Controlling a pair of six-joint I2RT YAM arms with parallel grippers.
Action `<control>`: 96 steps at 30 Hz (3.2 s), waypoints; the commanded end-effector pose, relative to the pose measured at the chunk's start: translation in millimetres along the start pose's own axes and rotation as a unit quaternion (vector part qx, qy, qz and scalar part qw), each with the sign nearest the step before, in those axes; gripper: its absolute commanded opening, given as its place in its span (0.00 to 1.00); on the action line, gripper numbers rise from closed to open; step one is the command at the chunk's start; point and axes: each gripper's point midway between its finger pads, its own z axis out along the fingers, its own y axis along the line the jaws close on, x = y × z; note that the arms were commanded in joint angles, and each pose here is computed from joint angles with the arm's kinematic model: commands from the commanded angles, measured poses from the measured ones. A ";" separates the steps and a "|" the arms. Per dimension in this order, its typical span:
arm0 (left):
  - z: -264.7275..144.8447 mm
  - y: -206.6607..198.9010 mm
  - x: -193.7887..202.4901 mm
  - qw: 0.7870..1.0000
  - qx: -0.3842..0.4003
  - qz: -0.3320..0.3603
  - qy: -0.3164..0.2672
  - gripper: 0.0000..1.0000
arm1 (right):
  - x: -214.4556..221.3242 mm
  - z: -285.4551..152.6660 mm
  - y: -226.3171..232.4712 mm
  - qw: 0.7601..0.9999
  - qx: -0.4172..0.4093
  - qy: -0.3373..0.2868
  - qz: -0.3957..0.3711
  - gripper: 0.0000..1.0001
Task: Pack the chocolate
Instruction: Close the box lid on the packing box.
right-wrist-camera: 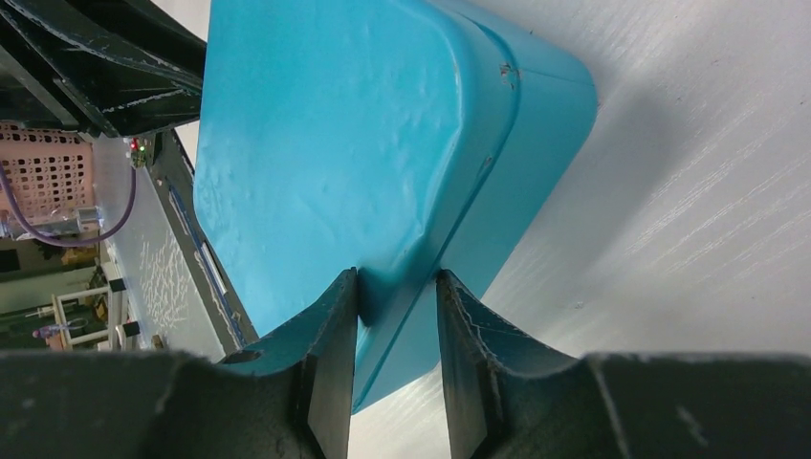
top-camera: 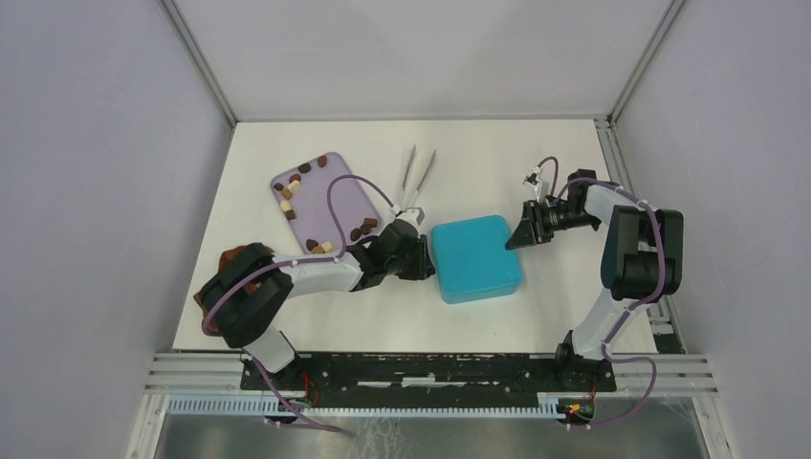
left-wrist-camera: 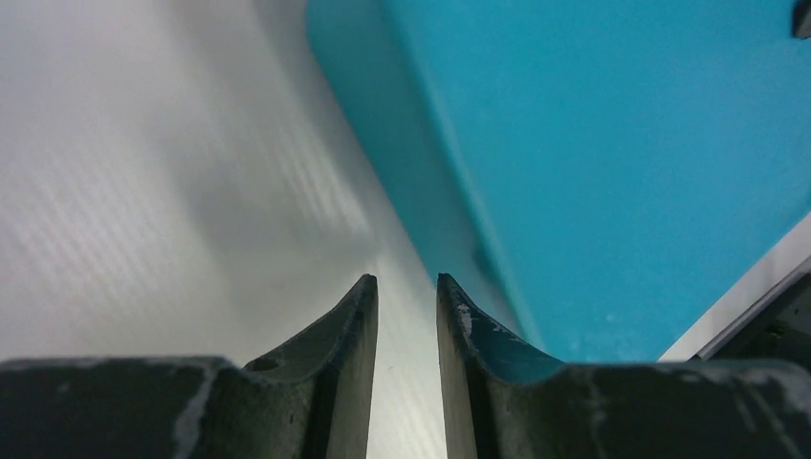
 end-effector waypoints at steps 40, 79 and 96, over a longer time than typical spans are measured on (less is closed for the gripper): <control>29.7 -37.4 -41.0 0.995 -0.055 -0.088 0.009 0.83 | -22.5 0.9 -41.2 0.994 0.055 0.023 -0.091 0.41; -40.0 -86.9 -116.5 0.995 -0.006 -0.007 -0.103 0.82 | -114.0 -75.2 -18.4 0.936 0.217 -0.093 -0.263 0.58; -47.6 2.2 -32.9 0.993 -0.111 -0.026 -0.041 0.36 | -39.8 -25.7 -58.7 0.947 0.255 -0.009 -0.193 0.24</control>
